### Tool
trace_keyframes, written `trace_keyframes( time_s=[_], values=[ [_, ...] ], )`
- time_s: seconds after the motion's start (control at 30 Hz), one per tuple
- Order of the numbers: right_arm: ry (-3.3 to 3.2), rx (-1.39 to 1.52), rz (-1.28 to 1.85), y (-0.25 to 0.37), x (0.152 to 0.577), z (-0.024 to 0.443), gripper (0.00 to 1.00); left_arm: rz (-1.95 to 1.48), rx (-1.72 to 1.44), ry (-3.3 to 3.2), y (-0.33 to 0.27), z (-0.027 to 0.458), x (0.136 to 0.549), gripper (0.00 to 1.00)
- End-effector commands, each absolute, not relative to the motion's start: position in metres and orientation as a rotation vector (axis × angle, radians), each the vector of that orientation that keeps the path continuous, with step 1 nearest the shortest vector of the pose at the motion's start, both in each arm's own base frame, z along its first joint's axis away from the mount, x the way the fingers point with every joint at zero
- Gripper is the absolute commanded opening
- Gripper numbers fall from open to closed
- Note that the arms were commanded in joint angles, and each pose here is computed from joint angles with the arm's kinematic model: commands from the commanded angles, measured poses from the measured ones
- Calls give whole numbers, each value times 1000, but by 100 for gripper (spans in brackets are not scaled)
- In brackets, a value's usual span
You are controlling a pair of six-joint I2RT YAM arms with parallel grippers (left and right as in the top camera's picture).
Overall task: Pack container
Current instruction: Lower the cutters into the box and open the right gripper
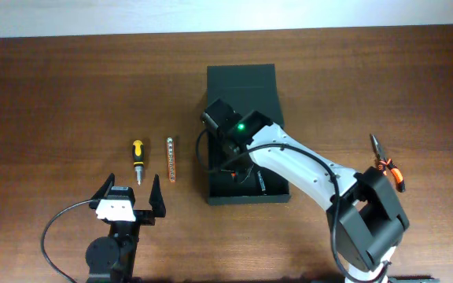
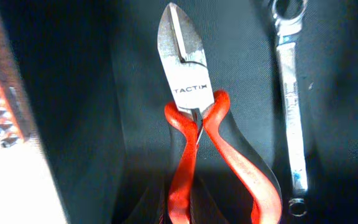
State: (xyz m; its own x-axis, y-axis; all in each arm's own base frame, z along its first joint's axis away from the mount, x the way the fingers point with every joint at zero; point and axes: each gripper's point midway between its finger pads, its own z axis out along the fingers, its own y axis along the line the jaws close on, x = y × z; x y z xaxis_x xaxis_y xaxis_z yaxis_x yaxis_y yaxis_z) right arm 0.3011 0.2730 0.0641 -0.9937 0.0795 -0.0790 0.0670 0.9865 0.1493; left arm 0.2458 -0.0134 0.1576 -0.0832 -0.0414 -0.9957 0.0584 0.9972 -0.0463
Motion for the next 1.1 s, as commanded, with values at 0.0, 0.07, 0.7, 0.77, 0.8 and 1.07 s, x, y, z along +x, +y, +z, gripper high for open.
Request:
trace_keyframes(
  time_s=[0.0, 0.07, 0.7, 0.77, 0.8, 1.07],
  values=[
    [3096, 150, 205, 273, 297, 45, 9, -57, 18, 1657, -10, 155, 246, 99],
    [3100, 149, 200, 274, 298, 40, 9, -57, 18, 1657, -11, 155, 246, 99],
    [3079, 130, 203, 281, 309, 20, 10, -57, 18, 1657, -10, 155, 246, 99],
    [3079, 130, 203, 281, 309, 20, 15, -57, 18, 1657, -10, 155, 246, 99],
    [3079, 130, 203, 281, 309, 20, 17, -57, 18, 1657, -10, 155, 246, 99],
    [3079, 129, 203, 281, 309, 20, 29, -57, 18, 1657, -10, 155, 246, 99]
  ],
)
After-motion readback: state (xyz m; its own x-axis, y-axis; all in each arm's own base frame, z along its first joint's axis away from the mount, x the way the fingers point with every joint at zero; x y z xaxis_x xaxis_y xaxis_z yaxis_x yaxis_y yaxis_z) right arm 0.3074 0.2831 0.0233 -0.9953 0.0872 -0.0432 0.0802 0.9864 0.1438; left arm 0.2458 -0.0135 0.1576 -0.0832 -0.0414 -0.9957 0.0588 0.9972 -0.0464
